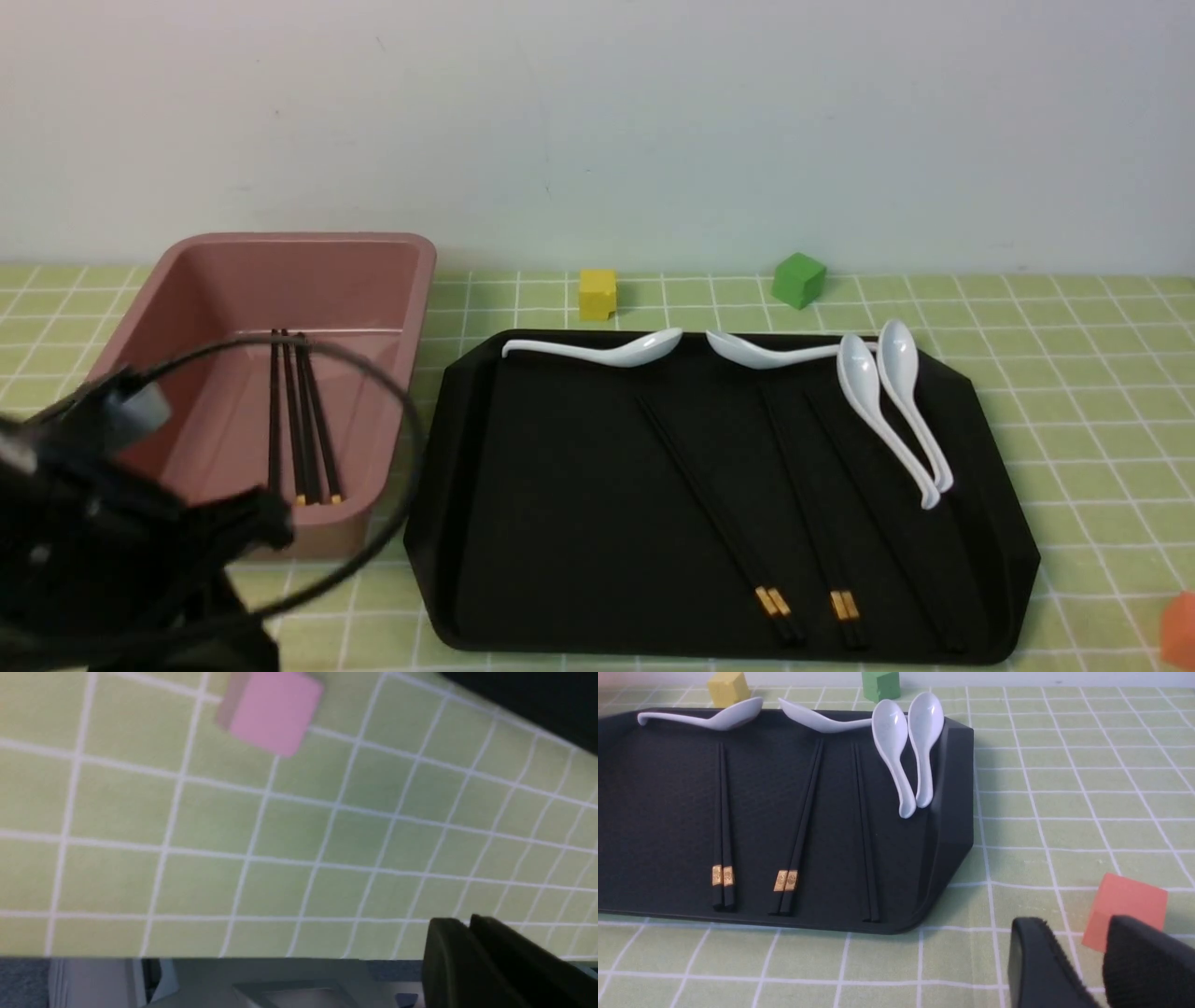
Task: On green tablecloth take chopsticks from black tray and put them in box.
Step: 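Reach over to the black tray and grasp a pair of chopsticks with the left gripper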
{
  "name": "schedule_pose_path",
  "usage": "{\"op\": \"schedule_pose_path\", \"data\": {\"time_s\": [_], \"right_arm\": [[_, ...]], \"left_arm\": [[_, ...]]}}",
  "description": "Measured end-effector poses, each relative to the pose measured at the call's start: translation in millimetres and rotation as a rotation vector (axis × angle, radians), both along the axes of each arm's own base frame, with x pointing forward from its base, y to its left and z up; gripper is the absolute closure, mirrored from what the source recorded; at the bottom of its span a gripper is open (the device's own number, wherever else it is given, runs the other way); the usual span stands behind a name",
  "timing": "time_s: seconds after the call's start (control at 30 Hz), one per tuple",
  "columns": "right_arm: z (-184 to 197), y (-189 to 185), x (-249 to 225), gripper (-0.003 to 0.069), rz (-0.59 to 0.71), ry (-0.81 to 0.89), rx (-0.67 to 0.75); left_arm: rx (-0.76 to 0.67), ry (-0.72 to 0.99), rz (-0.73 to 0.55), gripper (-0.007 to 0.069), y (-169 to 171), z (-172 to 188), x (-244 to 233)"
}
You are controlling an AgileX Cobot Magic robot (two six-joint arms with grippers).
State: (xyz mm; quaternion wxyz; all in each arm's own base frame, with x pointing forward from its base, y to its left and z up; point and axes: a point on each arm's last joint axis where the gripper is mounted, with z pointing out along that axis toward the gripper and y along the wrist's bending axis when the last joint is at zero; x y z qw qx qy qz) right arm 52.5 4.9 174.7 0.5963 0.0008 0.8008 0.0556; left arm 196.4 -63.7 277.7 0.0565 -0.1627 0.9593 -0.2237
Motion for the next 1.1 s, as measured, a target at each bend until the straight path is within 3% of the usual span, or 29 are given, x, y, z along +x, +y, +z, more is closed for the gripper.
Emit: {"op": "schedule_pose_path", "data": {"time_s": [0.17,0.43,0.73,0.93,1.1], "right_arm": [[0,0,0,0.0419,0.000,0.000,0.001],[0,0,0,0.0419,0.000,0.000,0.001],[0,0,0,0.0419,0.000,0.000,0.001],[0,0,0,0.0419,0.000,0.000,0.001],[0,0,0,0.0419,0.000,0.000,0.001]], "left_arm": [[0.015,0.071,-0.071,0.0536,-20,-6,48],[0.214,0.080,-0.186,0.0447,-103,-28,99],[0.304,-0.023,-0.033,0.0273,-176,-46,132],[0.227,-0.013,0.076,0.0260,-216,-71,157],[0.150,0.028,0.096,0.0264,-239,-80,167]]}}
